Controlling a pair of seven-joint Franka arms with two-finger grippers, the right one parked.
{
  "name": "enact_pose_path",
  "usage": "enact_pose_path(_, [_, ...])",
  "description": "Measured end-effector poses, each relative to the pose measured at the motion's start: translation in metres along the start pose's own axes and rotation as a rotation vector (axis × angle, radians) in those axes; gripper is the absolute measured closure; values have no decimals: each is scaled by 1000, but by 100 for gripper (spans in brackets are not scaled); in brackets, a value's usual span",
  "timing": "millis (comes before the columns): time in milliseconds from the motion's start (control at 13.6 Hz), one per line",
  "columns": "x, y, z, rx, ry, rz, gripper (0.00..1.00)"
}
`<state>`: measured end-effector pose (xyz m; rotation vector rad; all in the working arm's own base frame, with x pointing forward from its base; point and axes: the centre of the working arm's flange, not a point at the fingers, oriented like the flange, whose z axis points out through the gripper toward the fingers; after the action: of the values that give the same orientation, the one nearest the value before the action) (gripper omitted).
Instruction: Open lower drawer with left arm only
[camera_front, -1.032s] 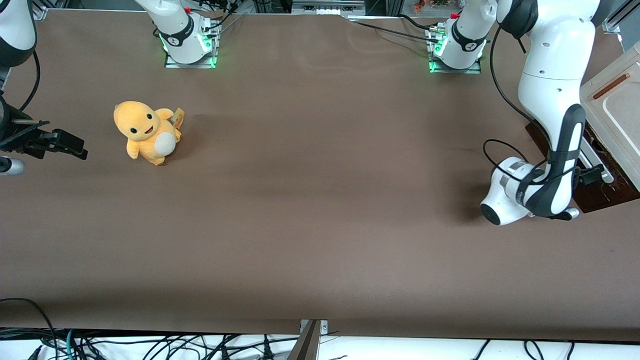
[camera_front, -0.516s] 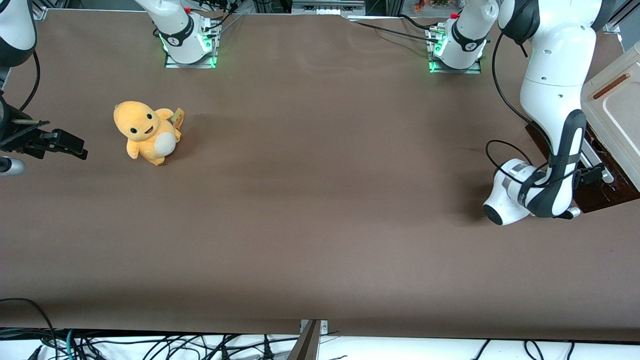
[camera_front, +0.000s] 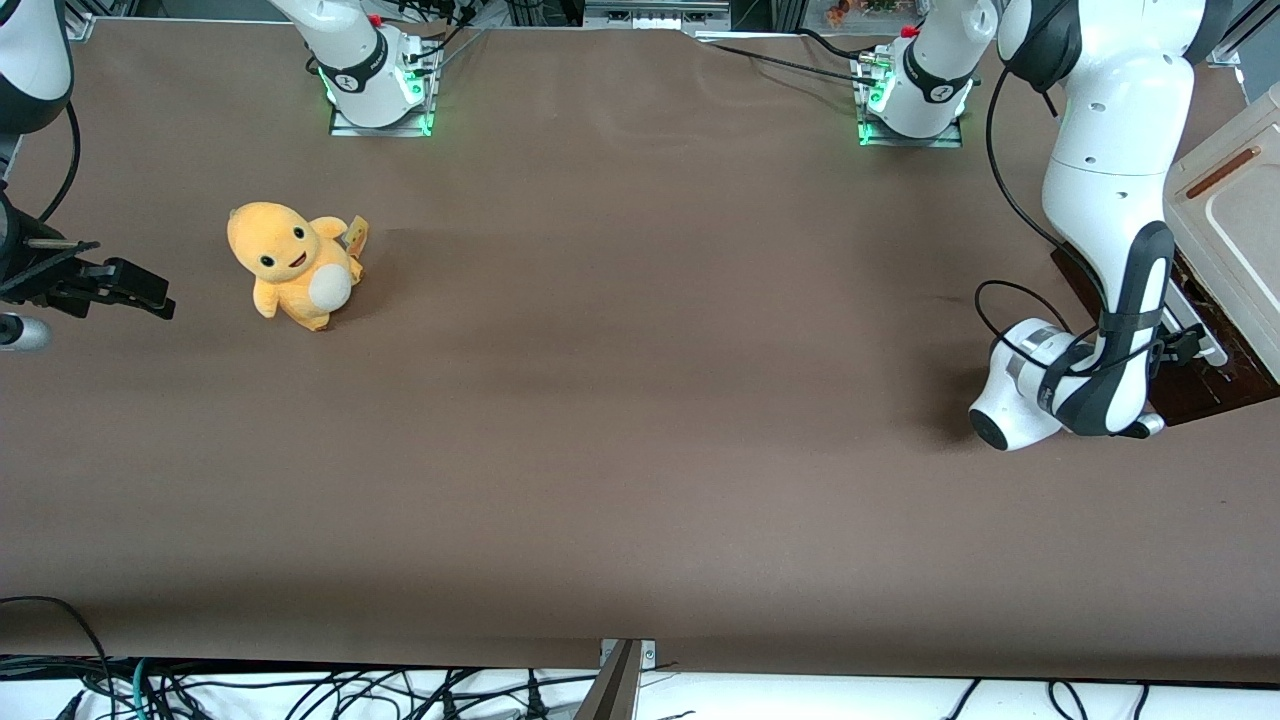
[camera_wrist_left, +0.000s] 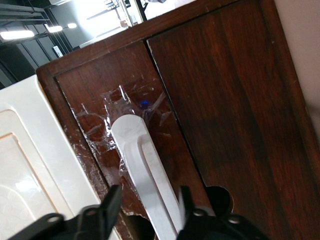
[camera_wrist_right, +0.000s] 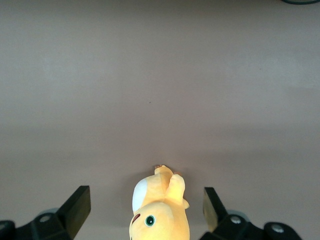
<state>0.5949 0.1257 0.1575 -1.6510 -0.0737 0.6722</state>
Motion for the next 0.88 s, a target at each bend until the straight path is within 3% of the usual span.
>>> enact_pose_path(74, [0,1,0,0,0,1,63])
enact_pose_path(147, [0,2,1,1,-1,1,63])
enact_pose_path(221, [1,3,1,0,-1,-2,72])
enact_pose_path(295, [1,3,1,1,-2,-20,74])
enact_pose_path(885, [1,2,1,2,-2,-43,75])
